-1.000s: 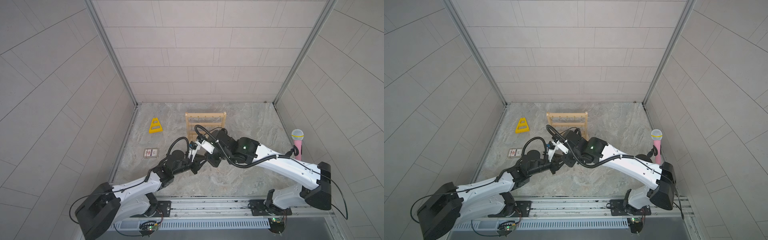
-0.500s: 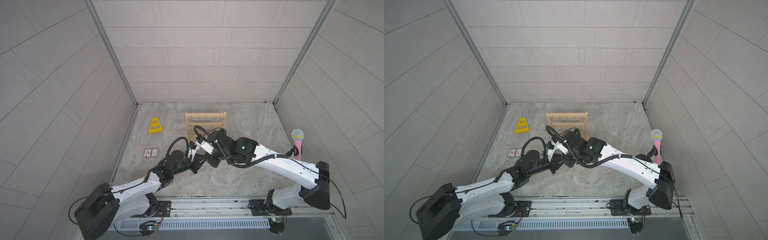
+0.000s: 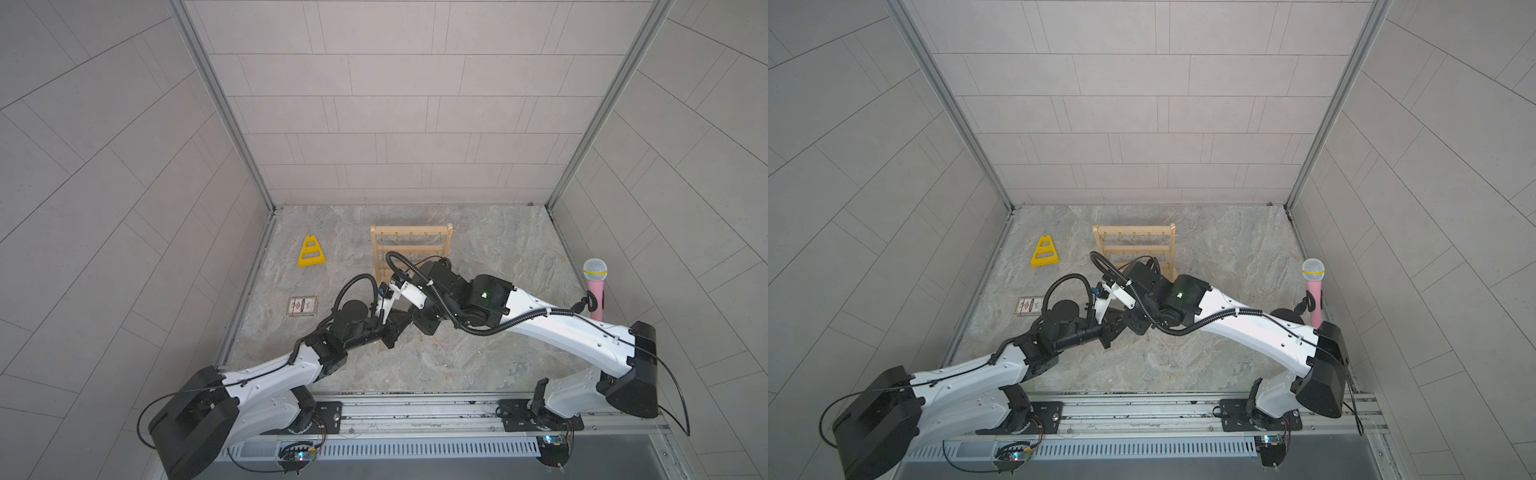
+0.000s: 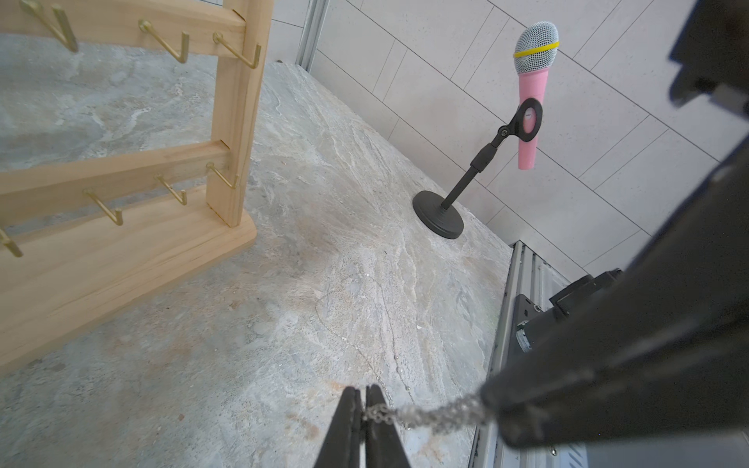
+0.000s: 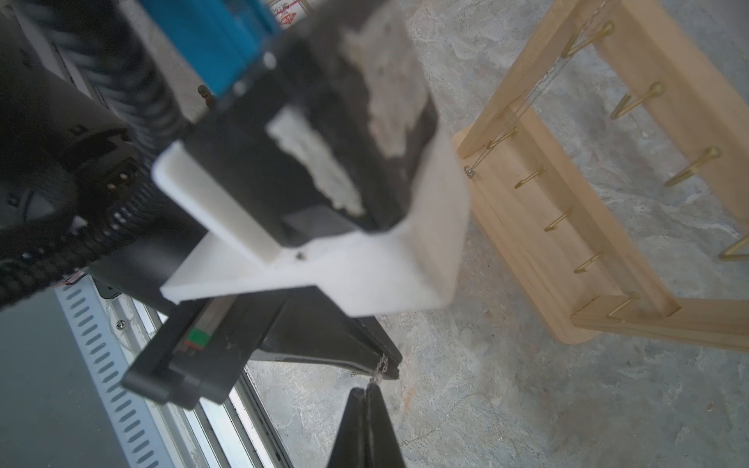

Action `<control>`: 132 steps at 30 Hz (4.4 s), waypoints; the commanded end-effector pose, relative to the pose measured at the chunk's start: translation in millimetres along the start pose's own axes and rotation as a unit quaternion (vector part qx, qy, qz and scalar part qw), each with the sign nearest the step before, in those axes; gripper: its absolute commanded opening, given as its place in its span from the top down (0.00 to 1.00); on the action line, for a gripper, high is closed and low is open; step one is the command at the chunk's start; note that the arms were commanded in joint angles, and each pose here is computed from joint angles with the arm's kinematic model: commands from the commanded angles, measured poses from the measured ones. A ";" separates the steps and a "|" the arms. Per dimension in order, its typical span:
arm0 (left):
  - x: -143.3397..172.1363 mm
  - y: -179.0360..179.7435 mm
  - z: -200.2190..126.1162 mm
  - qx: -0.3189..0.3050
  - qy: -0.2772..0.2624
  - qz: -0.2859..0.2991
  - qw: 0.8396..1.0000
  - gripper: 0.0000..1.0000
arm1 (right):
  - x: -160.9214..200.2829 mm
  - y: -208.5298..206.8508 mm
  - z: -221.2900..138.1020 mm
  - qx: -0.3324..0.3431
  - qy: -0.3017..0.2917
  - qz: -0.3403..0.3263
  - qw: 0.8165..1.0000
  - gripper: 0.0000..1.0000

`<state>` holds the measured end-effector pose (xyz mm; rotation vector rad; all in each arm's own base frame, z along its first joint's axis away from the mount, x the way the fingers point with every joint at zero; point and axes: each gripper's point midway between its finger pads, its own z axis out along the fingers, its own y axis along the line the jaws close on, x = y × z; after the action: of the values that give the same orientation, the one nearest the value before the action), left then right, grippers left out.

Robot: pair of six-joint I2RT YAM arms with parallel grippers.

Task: Hang the necklace on the jewelry display stand
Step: Pick up the necklace from the center of the board.

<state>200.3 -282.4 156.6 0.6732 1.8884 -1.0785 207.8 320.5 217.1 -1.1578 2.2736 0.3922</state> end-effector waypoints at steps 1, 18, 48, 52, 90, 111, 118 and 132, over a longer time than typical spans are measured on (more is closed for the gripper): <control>-15.2 -16.4 0.0 0.035 -0.018 0.001 0.999 0.92 | -1.1 -5.2 1.1 0.014 0.008 0.001 1.000 1.00; -26.7 -48.4 9.6 0.161 -0.050 -0.100 0.981 0.94 | 7.6 -54.8 7.8 0.067 0.036 0.052 0.996 0.67; -55.2 -62.9 -6.9 0.166 -0.071 -0.081 0.980 0.94 | 16.8 -67.3 0.2 -0.066 -0.011 0.158 0.985 0.35; -55.7 -63.1 -7.6 0.165 -0.071 -0.079 0.981 0.94 | 14.0 -64.2 0.9 -0.099 -0.017 0.174 0.980 0.34; -122.3 -84.3 -38.4 0.168 -0.113 -0.072 0.977 0.93 | -18.6 -28.0 -51.0 -0.220 -0.210 0.040 0.952 0.45; -126.9 -86.8 -46.2 0.163 -0.117 -0.065 0.977 0.92 | -28.5 -28.2 -58.5 -0.222 -0.236 0.043 0.945 0.59; -127.1 -85.0 -47.5 0.159 -0.119 -0.065 0.978 0.92 | -30.1 -26.3 -57.2 -0.226 -0.237 0.045 0.944 0.59; -133.9 -83.1 -52.2 0.154 -0.130 -0.066 0.977 0.92 | -31.2 -21.9 -47.5 -0.232 -0.243 0.050 0.941 0.57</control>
<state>183.3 -287.4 293.1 0.5502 1.6629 -1.4862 225.9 301.8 269.5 -1.0013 1.8874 1.1566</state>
